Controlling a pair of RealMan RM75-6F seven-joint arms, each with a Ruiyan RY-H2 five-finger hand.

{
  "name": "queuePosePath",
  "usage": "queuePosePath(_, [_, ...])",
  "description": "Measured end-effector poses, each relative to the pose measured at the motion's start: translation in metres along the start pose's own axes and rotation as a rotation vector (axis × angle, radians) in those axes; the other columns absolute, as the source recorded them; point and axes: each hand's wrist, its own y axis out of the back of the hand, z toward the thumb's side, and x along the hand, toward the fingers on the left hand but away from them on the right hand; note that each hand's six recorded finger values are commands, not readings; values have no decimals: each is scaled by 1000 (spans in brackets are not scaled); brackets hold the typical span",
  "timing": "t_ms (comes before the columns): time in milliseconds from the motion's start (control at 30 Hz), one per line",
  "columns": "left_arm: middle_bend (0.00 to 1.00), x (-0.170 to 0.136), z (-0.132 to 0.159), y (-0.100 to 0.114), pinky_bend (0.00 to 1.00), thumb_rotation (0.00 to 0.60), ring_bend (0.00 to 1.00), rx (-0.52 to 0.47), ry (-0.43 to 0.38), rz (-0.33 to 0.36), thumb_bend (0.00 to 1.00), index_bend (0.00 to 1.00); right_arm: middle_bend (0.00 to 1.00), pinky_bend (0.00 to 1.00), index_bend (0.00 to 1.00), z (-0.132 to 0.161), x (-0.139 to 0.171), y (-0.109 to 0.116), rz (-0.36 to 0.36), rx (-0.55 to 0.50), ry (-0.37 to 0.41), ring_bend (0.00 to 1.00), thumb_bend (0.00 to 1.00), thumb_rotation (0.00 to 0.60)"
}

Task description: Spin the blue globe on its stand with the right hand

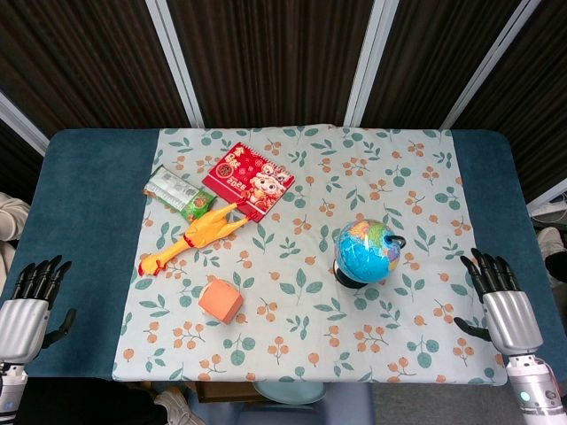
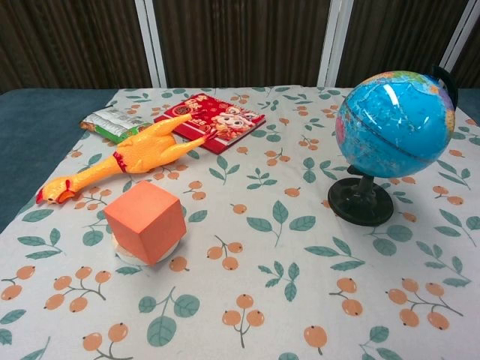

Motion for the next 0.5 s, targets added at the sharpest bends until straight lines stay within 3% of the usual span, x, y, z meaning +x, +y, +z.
queuePosePath(267, [0,-1,0,0,0,600,0,-15,-4,-12,416,37,0,0,0,12,-5,-5,-8,-69,37,0,156,600])
queuePosePath(500, [0,2,1,-2,1,600,0,-33,-15,-30,417,35,0,0,0,66,-33,1,-81,-278,188,0,156,600])
